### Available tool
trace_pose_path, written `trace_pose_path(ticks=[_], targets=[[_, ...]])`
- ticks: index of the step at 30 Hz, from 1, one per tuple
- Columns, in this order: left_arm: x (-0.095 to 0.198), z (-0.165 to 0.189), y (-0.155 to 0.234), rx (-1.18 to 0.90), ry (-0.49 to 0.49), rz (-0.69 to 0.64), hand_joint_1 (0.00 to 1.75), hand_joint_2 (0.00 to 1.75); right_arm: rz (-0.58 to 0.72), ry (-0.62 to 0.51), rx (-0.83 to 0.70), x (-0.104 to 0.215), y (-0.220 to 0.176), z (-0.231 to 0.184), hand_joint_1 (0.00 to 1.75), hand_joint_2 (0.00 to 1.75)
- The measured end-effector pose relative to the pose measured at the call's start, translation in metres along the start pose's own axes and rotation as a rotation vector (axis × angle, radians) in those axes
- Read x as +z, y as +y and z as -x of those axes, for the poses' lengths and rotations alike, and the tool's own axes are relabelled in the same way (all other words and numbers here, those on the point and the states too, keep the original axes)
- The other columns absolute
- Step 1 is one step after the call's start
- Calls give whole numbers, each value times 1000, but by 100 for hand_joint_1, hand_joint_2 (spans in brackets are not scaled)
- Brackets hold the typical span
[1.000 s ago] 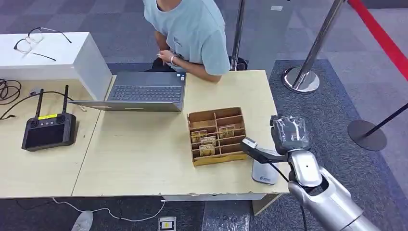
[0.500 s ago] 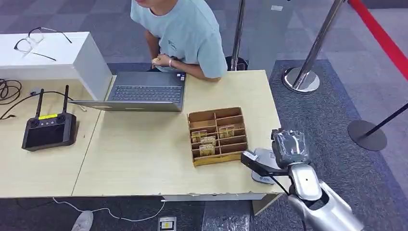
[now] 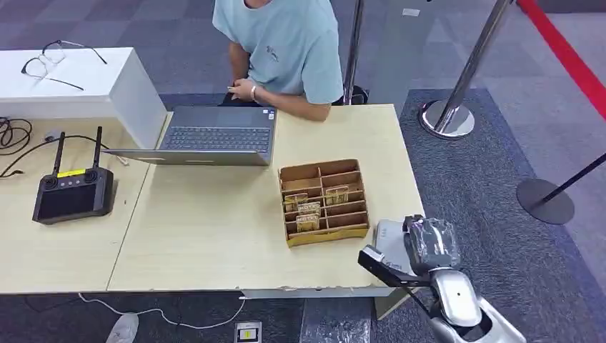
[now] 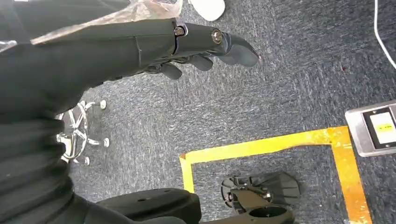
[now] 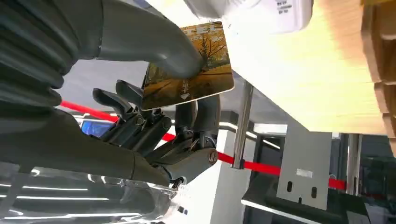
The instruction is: Pass the card to the sensor for recognition and then transmit it.
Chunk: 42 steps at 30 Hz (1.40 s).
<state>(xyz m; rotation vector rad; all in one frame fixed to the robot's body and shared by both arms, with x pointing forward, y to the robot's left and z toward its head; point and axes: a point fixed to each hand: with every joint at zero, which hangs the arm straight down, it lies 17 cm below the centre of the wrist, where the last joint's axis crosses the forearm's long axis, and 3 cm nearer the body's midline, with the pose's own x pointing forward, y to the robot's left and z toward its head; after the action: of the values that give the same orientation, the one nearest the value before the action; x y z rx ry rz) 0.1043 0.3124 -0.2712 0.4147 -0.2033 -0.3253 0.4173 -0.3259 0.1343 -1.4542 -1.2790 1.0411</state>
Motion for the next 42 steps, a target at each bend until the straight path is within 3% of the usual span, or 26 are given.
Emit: trace_pose_path(ticks=[14,42], targets=[[0,1,1,5,9,-7,0,175,-35,23,-154,19,12,-13,175,175],[0,1,2,5,8,-8,0,175,-109,23,-195,32,40,-25,175,175]])
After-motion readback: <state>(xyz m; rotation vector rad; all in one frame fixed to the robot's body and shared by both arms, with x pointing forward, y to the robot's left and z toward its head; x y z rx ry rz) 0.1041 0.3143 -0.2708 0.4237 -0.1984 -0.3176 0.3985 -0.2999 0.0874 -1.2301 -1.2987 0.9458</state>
